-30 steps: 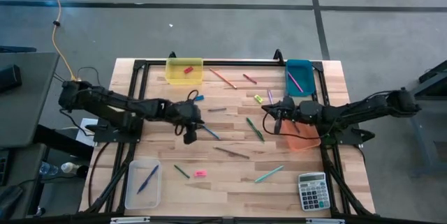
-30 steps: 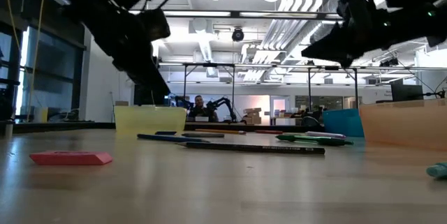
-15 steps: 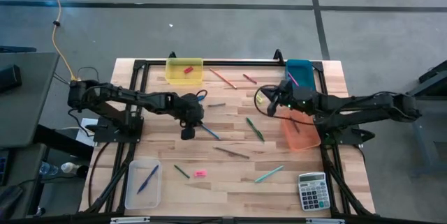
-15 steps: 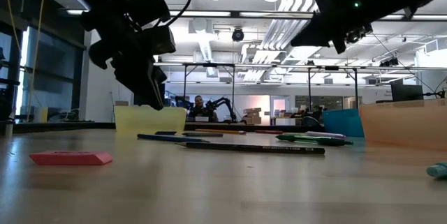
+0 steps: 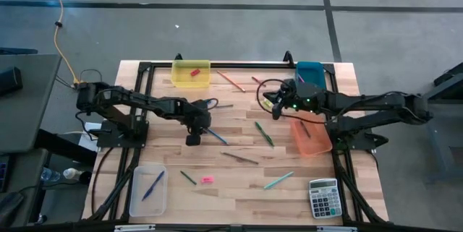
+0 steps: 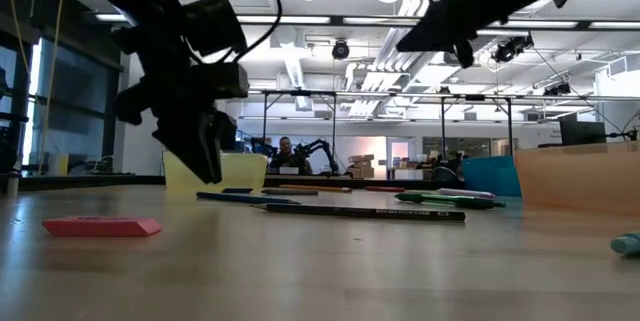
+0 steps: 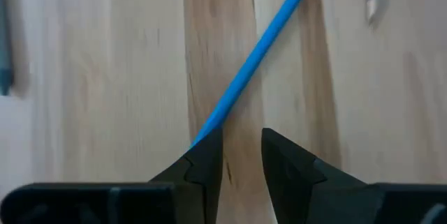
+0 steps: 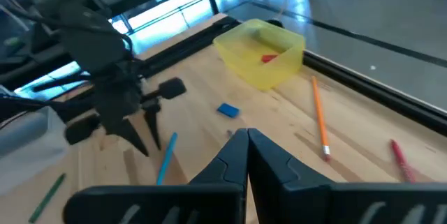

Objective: Sort crayons/erasers/pens/pencils in bins
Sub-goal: Put the blue pencil into the blue bin

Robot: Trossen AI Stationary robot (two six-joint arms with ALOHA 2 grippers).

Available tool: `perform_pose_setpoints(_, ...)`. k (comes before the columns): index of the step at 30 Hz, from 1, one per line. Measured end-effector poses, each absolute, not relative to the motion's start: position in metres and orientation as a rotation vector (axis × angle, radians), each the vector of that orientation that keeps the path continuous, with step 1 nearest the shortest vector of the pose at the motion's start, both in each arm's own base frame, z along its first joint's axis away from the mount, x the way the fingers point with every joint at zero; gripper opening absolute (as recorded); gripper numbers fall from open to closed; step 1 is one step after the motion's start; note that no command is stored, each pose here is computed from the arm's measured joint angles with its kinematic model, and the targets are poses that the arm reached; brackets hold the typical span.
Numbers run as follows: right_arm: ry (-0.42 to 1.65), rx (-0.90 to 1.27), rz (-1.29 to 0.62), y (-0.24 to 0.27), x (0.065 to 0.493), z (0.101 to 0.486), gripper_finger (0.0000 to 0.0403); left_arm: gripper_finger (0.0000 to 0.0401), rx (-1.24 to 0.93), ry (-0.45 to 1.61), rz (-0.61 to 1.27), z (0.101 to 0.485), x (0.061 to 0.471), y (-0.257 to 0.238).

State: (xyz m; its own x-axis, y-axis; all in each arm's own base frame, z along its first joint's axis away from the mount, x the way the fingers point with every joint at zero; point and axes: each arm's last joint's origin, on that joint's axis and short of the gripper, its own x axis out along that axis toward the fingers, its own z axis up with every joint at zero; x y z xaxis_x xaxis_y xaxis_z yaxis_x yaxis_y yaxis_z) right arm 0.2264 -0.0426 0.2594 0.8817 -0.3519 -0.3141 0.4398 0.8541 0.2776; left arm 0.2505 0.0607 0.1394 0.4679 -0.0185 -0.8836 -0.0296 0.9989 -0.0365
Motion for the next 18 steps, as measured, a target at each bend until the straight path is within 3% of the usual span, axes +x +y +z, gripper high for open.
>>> perform_pose_setpoints(6, 0.249, 0.386, -0.388, -0.036, 0.249, 0.272, 0.0000, 0.0086, 0.026, 1.074, 0.049, 0.136, 0.255, 0.063)
perform_pose_setpoints(18, 0.288, 0.357, -0.387, -0.025, 0.292, 0.293, 0.0000, 0.0085, 0.118, 1.104, -0.044, 0.123, 0.261, 0.059)
